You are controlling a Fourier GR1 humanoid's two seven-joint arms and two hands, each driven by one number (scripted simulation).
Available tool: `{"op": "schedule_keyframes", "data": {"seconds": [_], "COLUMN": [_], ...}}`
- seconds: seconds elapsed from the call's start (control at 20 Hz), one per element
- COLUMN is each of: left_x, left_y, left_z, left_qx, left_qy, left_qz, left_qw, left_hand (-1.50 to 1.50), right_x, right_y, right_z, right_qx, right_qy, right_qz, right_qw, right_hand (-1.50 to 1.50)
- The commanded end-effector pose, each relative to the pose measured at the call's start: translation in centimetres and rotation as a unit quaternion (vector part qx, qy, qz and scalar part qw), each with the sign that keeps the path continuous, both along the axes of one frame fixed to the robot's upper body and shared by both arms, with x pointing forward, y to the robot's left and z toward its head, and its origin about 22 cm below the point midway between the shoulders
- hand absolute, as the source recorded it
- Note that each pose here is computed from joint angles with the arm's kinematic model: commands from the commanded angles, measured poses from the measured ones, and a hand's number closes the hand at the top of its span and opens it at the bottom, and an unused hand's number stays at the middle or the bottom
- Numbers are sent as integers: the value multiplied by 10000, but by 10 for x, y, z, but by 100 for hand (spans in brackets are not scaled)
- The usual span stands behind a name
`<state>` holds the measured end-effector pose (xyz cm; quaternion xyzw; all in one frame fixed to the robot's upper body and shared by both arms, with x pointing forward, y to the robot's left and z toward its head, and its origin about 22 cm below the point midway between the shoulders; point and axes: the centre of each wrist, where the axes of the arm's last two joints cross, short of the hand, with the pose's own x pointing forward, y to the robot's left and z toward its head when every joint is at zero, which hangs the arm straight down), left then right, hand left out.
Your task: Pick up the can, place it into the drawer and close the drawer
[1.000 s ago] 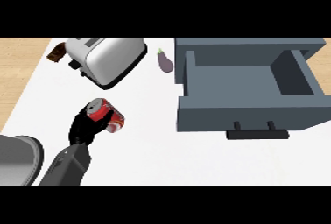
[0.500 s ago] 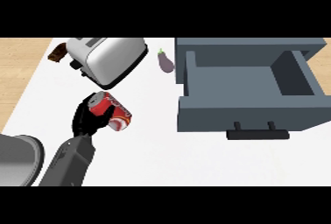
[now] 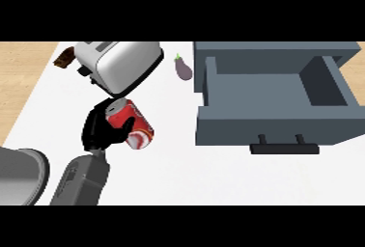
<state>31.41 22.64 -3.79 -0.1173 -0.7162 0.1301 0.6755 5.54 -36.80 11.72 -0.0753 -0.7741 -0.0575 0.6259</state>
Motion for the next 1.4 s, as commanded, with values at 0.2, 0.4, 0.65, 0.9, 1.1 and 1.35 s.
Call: {"op": "schedule_keyframes", "data": {"seconds": [0.2,0.4,0.65,0.9,1.1,1.35], "left_x": [3,13,39,39,47,67], "left_y": [-24,-50,-78,-85,-123,-137], "left_z": [63,100,146,181,188,213], "left_qx": [326,405,488,684,727,732], "left_qy": [-305,-385,-507,-628,-596,-609], "left_qz": [-133,-147,-162,-228,-190,-243], "left_qw": [9989,9983,9974,9954,9954,9952], "left_hand": [150,150,150,150,150,150], "right_x": [-9,-9,-3,-9,15,9], "right_y": [1,11,-13,5,9,15], "right_z": [11,7,1,5,1,6], "right_qx": [-83,38,-8,23,41,73], "right_qy": [-29,-51,-56,-96,-14,-32], "right_qz": [7,-40,-35,-31,-76,4], "right_qw": [10000,10000,10000,9999,10000,10000], "right_hand": [-150,-150,-150,-150,-150,-150]}}
